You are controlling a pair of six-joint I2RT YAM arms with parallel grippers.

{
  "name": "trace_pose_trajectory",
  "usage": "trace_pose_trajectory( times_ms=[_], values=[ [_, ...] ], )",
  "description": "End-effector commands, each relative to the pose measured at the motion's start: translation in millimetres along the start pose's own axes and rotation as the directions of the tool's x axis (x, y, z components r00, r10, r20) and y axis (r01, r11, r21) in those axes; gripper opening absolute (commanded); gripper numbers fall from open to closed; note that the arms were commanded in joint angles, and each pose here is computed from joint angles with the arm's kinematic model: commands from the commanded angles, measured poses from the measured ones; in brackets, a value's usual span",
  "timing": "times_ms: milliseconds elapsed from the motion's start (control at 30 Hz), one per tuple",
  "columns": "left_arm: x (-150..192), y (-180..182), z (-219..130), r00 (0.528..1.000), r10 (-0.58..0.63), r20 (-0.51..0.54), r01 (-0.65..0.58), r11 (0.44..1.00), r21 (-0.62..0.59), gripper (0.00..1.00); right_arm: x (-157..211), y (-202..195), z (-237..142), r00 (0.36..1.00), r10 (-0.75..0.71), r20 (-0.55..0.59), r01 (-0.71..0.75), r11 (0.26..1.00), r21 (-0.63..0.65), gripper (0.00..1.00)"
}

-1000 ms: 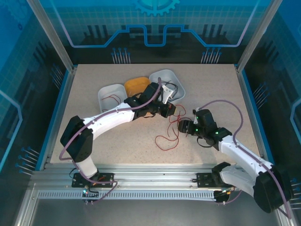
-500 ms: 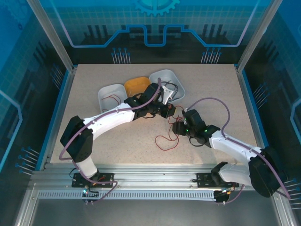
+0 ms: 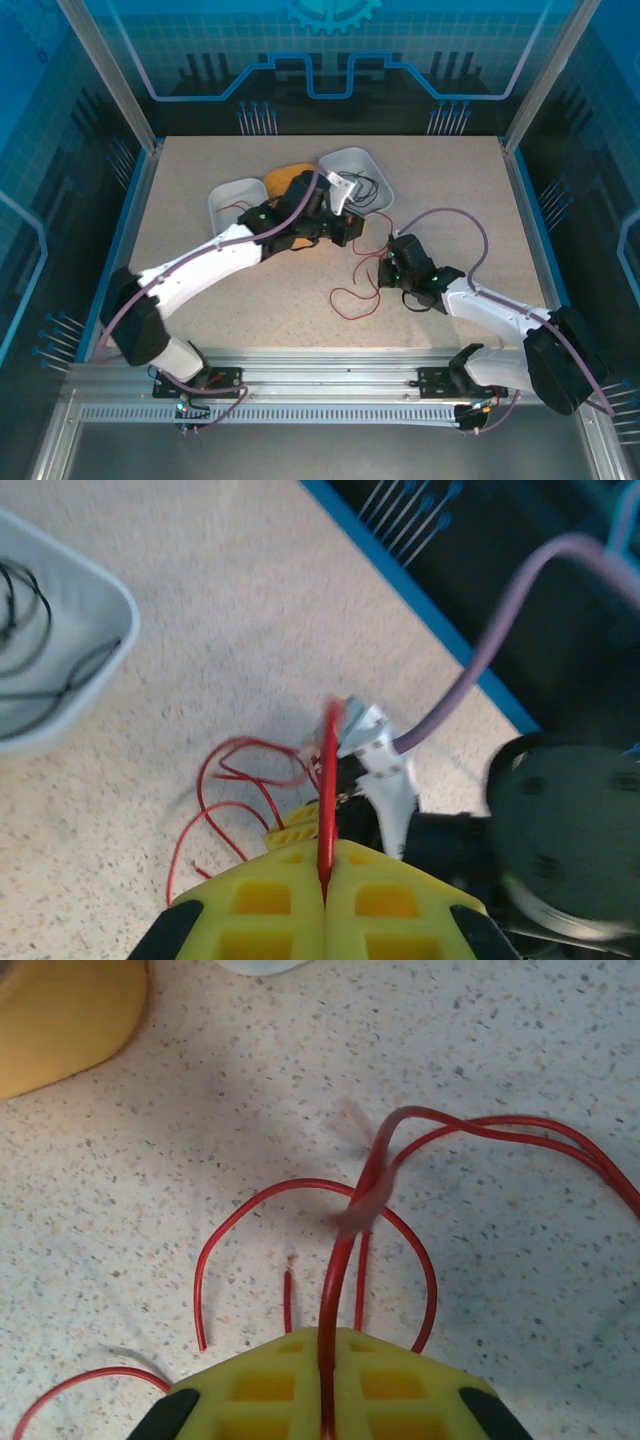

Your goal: Untangle the cables

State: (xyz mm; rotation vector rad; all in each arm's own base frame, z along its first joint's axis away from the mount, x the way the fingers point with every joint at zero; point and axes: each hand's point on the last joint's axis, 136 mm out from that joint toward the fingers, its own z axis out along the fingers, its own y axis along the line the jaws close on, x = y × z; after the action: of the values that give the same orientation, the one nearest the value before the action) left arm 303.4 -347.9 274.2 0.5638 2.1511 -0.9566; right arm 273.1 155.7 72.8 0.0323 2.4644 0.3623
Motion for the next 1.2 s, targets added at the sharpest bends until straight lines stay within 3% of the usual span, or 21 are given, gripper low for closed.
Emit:
trace_pose_trajectory(
  times_ms=[0,333,533,700,867,1167],
  values=[
    [-14.2,-2.6,-35.1,0.996,0.021,0.084,-0.016,0.998,-0.06,0.0,2.6,-13.4,-0.3,0.999,0.043,0.011,-0.044,0.999,0.025,0.05],
    [-31.2,18.3,-118.4,0.957,0.113,0.268,-0.037,0.962,-0.271,0.0,1.1,-21.6,-5.9,0.997,0.074,0.025,-0.075,0.997,0.032,0.01],
    [-31.2,68.5,-153.1,0.946,0.09,0.312,0.052,0.907,-0.417,0.0,-1.3,-22.5,-12.8,0.996,0.075,0.04,-0.076,0.997,0.027,0.01],
    [-32.5,117.5,-181.7,0.923,0.095,0.373,0.134,0.829,-0.542,0.0,-1.9,-23.6,-17.5,0.996,0.072,0.047,-0.074,0.997,0.025,0.0],
    [-37.1,152.3,-192.0,0.908,0.196,0.37,0.103,0.752,-0.651,0.0,-3.8,-24.3,-20.1,0.996,0.074,0.053,-0.075,0.997,0.026,0.0],
    [-31.4,206.5,-178.3,0.916,0.248,0.314,0.061,0.689,-0.722,0.0,-7.5,-21.8,-22.8,0.996,0.069,0.052,-0.07,0.997,0.02,0.0]
  ],
)
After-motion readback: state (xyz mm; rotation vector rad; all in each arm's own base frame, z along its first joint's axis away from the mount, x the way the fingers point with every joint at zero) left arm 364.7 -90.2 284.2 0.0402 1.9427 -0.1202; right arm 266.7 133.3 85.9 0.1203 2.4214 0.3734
